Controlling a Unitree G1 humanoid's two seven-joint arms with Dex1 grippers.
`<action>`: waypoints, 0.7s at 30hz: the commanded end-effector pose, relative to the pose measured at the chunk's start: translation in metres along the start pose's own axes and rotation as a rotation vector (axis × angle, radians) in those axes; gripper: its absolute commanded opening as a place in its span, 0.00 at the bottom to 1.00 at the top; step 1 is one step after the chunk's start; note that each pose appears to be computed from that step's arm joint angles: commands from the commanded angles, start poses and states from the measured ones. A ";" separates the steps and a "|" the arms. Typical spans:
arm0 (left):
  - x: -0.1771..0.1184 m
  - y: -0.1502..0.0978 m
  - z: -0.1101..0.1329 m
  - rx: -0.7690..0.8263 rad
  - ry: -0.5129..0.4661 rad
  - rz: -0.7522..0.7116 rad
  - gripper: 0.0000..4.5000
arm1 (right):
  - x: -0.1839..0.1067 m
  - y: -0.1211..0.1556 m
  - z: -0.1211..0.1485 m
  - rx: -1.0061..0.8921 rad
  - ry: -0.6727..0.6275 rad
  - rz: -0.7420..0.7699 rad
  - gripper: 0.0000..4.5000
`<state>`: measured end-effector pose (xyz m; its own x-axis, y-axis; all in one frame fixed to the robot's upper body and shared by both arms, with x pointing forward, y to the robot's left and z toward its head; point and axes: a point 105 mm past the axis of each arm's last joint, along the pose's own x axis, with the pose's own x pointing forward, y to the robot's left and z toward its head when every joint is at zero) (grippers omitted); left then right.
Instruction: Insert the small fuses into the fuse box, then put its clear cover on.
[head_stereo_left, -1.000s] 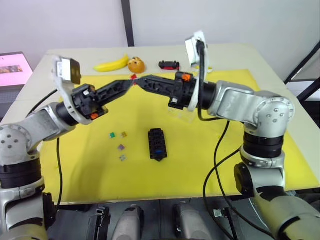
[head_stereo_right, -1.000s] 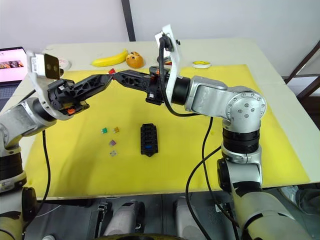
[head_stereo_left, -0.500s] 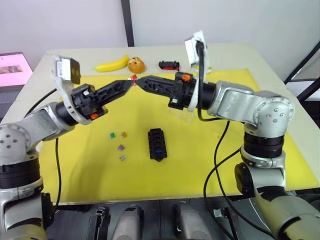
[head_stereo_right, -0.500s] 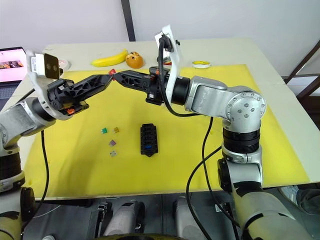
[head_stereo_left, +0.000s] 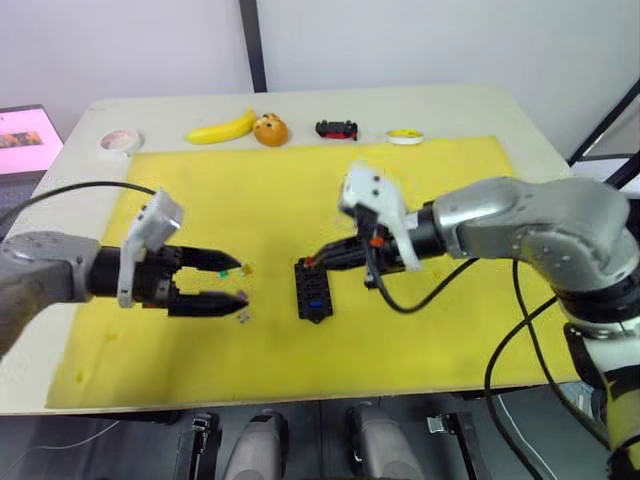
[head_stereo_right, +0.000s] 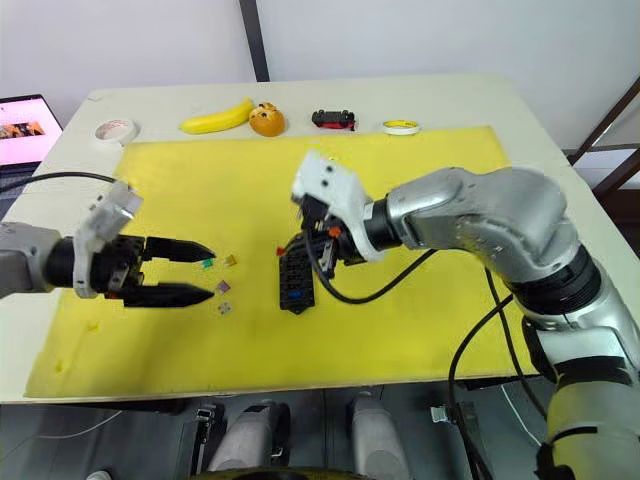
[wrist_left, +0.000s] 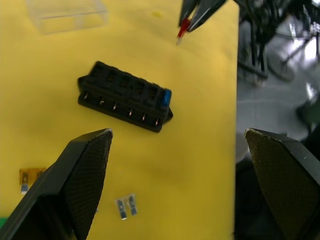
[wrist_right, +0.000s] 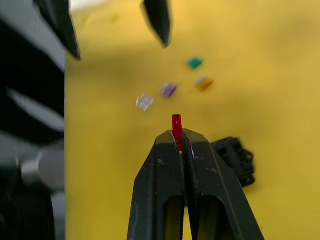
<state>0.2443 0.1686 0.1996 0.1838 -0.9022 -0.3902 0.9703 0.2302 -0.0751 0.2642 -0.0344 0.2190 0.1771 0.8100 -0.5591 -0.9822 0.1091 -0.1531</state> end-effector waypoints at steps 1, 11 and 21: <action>0.001 -0.004 0.000 0.170 0.058 -0.021 0.98 | 0.003 0.004 0.005 -0.158 0.032 0.012 0.00; 0.007 -0.007 -0.012 0.237 0.087 -0.043 0.98 | 0.021 -0.004 -0.010 -0.237 0.118 -0.004 0.00; 0.016 -0.008 -0.015 0.245 0.077 -0.041 0.98 | 0.025 -0.006 -0.019 -0.263 0.145 0.002 0.00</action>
<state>0.2402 0.1613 0.1782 0.1484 -0.8786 -0.4540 0.9880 0.1122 0.1058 0.2773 -0.0292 0.1839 0.1999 0.7000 -0.6856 -0.9463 -0.0434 -0.3202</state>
